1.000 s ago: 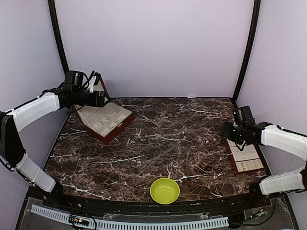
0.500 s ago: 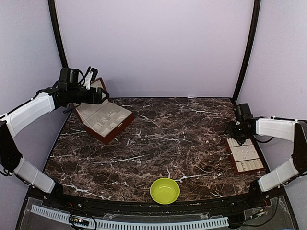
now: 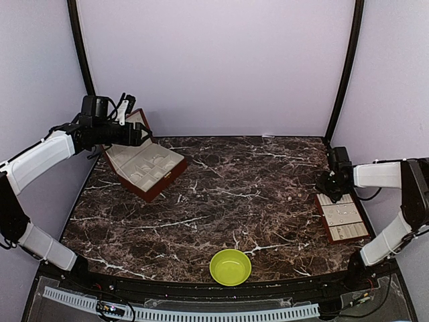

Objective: Organize the mixed jewelry
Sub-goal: Move to the center of the board in the compartment layer.

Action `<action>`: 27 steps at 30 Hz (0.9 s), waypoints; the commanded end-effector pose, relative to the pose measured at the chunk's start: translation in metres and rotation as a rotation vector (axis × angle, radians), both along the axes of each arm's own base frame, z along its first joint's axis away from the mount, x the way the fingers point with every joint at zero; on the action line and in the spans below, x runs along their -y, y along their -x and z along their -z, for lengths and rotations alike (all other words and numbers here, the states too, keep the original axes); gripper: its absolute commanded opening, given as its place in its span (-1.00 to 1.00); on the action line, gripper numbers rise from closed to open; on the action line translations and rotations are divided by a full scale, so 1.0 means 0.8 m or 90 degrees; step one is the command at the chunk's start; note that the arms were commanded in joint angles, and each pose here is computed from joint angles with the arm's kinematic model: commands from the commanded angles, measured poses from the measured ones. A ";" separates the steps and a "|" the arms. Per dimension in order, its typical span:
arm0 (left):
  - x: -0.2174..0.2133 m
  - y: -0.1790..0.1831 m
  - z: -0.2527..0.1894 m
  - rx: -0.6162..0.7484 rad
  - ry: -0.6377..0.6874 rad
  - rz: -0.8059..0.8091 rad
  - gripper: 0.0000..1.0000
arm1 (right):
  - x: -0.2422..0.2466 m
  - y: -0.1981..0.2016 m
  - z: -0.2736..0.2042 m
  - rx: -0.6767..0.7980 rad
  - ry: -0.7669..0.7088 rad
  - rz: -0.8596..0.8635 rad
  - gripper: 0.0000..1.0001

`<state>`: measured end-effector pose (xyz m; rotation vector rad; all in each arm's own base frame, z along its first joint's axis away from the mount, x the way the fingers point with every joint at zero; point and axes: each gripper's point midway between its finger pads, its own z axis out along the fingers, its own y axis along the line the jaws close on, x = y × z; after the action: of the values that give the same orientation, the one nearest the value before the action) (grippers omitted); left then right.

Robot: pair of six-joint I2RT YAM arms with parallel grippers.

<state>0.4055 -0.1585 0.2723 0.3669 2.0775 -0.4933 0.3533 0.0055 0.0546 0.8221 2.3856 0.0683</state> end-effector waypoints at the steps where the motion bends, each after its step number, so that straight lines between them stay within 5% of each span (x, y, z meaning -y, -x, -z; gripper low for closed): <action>1: 0.003 0.009 -0.017 0.025 0.014 0.009 0.49 | 0.005 -0.017 -0.007 0.026 -0.003 0.014 -0.19; 19: 0.002 0.008 -0.014 0.021 0.011 0.008 0.49 | 0.019 0.005 0.042 -0.025 -0.004 0.053 -0.20; 27: 0.002 0.008 -0.014 0.022 0.010 0.007 0.49 | 0.020 -0.003 0.009 0.006 -0.001 0.050 -0.21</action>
<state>0.4047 -0.1585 0.2740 0.3677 2.0727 -0.4945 0.3568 -0.0062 0.0381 0.9005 2.3595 0.0463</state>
